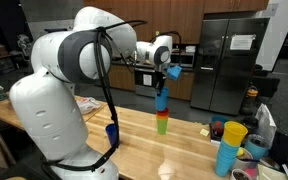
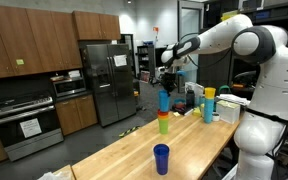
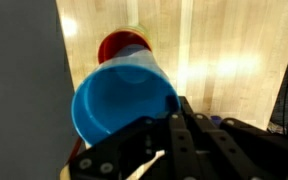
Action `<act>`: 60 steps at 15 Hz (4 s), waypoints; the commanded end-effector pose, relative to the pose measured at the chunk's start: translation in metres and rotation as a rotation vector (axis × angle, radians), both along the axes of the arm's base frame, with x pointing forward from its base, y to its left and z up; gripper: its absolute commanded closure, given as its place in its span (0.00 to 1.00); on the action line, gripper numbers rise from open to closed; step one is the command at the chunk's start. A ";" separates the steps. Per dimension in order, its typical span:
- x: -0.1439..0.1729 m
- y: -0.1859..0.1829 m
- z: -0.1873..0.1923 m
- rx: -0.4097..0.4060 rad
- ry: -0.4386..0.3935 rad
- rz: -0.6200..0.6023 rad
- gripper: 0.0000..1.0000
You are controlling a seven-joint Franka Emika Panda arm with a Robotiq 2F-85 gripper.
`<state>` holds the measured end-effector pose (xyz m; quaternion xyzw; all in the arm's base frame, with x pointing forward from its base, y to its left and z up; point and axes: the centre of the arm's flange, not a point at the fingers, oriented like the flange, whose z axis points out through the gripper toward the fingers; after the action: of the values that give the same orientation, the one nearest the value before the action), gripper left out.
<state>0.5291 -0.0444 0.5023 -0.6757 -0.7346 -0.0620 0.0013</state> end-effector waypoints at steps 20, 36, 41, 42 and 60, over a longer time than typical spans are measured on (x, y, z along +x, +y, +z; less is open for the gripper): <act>0.115 -0.031 0.060 0.095 0.001 -0.021 0.99; 0.069 -0.045 0.050 0.078 0.027 0.013 0.99; 0.047 -0.048 0.038 0.060 0.056 0.042 0.99; 0.043 -0.048 0.036 0.058 0.061 0.043 0.99; 0.019 -0.040 0.007 0.015 0.108 0.083 0.99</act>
<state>0.5571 -0.0884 0.5099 -0.6541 -0.7532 -0.0308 0.0621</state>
